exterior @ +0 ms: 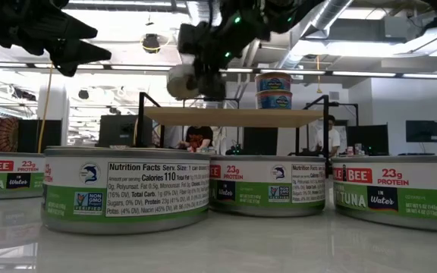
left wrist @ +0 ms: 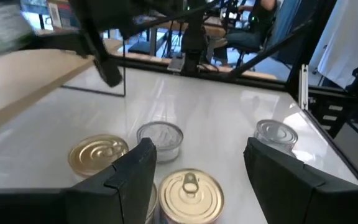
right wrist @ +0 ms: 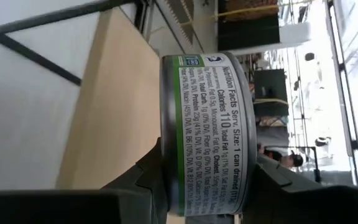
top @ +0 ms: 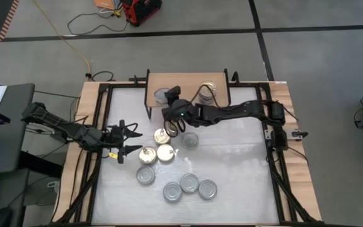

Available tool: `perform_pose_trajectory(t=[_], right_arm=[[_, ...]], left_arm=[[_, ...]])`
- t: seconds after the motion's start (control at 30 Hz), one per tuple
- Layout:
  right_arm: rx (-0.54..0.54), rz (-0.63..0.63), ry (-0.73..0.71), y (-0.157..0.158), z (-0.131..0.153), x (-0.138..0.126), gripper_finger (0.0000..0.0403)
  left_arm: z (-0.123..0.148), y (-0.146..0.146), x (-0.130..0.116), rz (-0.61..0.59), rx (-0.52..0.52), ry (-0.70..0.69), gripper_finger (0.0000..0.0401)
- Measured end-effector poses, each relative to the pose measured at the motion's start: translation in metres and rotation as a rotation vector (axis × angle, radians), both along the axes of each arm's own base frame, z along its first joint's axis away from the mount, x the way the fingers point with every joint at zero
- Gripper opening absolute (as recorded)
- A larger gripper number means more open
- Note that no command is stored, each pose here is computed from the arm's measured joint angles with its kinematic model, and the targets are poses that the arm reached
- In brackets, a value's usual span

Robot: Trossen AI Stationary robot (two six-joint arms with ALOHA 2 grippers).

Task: Stack canned seafood by type on shelf
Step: Put the green white tuna can on the shelf

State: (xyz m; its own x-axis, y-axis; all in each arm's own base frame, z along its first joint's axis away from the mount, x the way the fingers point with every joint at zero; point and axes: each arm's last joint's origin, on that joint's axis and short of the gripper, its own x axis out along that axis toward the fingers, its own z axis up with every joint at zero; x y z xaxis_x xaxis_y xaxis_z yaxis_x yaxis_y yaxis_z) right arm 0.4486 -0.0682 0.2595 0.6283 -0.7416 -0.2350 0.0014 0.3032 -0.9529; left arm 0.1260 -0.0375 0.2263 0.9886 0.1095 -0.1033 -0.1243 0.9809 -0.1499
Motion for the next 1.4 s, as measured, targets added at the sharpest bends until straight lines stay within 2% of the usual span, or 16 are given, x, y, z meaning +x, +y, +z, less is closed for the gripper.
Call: perform_pose_trajectory(t=[0.2,0.6,0.83,1.03,1.4], right_arm=[[0.057,-0.025,-0.044,0.000,0.001,-0.002,0.0180],[0.146,-0.037,-0.027,0.001,-0.008,-0.005,0.0237],[0.162,-0.019,-0.017,0.005,-0.009,-0.005,0.0241],[0.248,0.024,-0.070,0.006,-0.010,-0.004,0.0241],[0.300,0.019,-0.118,0.009,-0.010,-0.003,0.0253]], left_arm=[[-0.001,0.000,-0.001,0.002,-0.009,0.009,0.0233],[0.000,0.000,-0.001,0.000,0.006,0.002,0.0233],[0.000,0.000,-0.001,0.000,0.006,0.001,0.0233],[0.000,0.000,-0.001,0.000,0.006,0.001,0.0233],[0.000,0.000,-0.001,-0.022,0.004,0.004,0.0233]])
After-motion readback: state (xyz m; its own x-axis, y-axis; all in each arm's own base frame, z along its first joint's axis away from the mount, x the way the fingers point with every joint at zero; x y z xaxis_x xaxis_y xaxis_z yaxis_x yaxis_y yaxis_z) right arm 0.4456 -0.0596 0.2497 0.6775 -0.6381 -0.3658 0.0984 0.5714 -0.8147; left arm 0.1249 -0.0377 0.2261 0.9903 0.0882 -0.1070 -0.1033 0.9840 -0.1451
